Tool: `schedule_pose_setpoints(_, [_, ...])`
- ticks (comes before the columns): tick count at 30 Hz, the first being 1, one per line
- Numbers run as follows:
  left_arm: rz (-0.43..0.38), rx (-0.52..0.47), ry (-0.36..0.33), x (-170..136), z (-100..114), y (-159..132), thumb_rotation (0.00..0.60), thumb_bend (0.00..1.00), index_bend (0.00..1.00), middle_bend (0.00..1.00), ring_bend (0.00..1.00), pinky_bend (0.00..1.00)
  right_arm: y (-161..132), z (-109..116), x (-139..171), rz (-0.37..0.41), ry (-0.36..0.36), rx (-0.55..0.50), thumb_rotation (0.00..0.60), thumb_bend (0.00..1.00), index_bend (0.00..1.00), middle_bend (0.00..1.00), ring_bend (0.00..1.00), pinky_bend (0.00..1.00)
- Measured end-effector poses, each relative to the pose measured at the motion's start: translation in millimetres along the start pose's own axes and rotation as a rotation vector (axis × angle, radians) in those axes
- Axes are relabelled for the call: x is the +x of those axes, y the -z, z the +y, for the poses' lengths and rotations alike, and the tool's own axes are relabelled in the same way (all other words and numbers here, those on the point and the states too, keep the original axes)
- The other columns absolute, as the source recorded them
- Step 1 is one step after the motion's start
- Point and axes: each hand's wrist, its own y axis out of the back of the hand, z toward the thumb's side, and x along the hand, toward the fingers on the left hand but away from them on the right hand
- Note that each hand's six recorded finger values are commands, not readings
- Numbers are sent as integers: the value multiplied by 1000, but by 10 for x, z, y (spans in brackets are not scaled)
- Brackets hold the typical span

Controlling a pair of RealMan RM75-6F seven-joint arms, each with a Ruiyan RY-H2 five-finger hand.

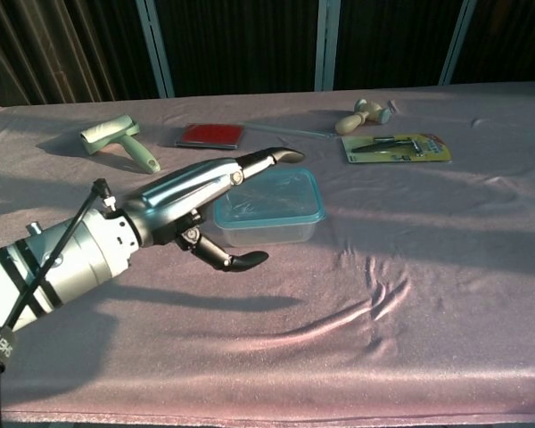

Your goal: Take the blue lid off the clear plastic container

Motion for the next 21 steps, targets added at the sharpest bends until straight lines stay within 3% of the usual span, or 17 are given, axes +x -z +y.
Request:
schedule_pose_setpoints(6, [43,29,-6,260,-45,79,600,268,0,0,0,0,45,29,9,-10,2,-12,600,182,0,0,0,0])
schedule_pose_setpoints(21, [141,90,2,508,-52,384,600,267,0,0,0,0,93,64,28,-10,-1,-28,600,182,0,0,0,0])
